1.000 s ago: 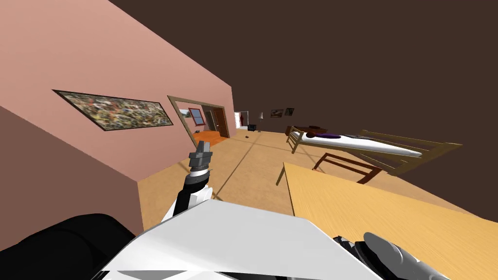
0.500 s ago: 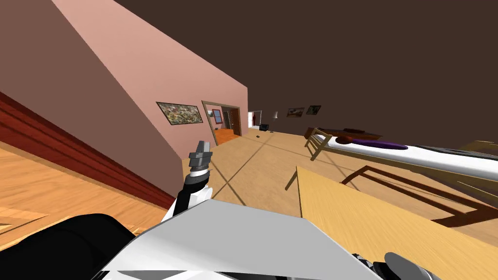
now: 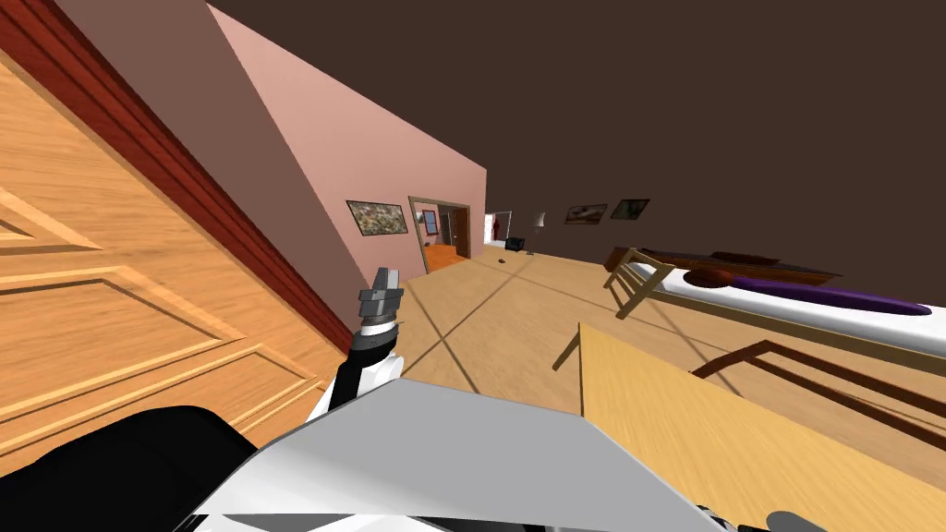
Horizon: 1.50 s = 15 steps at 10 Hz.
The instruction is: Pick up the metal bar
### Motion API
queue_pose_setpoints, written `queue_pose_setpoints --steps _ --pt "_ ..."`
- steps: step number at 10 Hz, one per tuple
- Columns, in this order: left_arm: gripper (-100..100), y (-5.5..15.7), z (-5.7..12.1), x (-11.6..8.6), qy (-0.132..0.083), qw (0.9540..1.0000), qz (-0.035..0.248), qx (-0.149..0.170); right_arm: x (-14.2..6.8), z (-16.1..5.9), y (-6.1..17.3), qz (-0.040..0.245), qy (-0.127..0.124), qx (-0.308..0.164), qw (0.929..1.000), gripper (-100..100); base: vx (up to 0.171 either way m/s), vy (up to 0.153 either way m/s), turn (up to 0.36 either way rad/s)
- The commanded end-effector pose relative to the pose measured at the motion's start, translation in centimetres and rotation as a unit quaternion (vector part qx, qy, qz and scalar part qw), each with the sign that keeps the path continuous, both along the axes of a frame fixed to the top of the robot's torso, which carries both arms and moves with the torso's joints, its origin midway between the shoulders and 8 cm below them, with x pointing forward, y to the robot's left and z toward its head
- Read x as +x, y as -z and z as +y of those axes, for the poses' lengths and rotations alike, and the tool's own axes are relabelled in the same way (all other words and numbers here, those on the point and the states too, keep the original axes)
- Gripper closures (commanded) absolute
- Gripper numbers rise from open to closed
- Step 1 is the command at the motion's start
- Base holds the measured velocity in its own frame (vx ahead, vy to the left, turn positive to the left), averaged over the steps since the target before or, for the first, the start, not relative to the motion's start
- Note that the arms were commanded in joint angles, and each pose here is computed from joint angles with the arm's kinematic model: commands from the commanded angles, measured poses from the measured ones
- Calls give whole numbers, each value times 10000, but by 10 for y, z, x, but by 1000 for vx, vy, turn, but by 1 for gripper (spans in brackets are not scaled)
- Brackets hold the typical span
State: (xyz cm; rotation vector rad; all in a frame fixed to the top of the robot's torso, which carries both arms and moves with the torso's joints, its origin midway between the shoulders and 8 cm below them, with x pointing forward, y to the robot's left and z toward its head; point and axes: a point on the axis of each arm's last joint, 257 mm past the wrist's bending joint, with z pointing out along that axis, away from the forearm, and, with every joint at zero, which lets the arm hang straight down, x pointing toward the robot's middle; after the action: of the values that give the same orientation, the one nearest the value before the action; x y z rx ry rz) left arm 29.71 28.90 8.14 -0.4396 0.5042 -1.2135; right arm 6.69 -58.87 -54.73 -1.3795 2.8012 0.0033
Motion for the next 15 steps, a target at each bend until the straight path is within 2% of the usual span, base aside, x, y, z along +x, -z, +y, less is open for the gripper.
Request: queue_pose_setpoints --steps 1,3,4,5,6,7,8,12,13,14,15 --pt "0 0 0 0 0 10000 0 0 -25 -12 -1 68 418 -120 9990 -100 -175 59 460" --pt "0 0 0 0 1 10000 -1 0 -20 -11 -1 -22 572 -78 9983 -100 -121 27 326" --pt "0 0 0 0 0 10000 0 0 -46 -23 -3 59 931 -226 9954 -100 -149 20 371" --pt "0 0 0 0 1 10000 -1 0 -40 -18 -1 -14 1015 -151 9947 -100 -163 53 462" --pt "0 0 0 0 0 10000 0 0 -41 -22 -3 -37 1089 -186 9939 -100 -79 43 250" --pt "0 0 0 0 0 10000 1 0 -40 -20 -3 -20 1033 -175 9945 -100 -24 12 28" --pt "0 0 0 0 -1 10000 1 1 -40 -20 -3 -24 1042 -176 9944 100 -7 3 -7" --pt "0 0 0 0 -1 10000 1 1 -40 -20 -3 -17 1043 -169 9944 100 0 0 0" --pt "0 0 0 0 -1 10000 1 1 -40 -20 -3 -18 1042 -169 9944 0 0 0 0" --pt "0 0 0 0 -1 10000 1 1 -18 -10 -1 -59 635 -61 9979 100 154 -71 -381" --pt "0 0 0 0 -3 10000 3 2 -20 -11 -1 -22 572 -78 9983 100 204 -82 -401"
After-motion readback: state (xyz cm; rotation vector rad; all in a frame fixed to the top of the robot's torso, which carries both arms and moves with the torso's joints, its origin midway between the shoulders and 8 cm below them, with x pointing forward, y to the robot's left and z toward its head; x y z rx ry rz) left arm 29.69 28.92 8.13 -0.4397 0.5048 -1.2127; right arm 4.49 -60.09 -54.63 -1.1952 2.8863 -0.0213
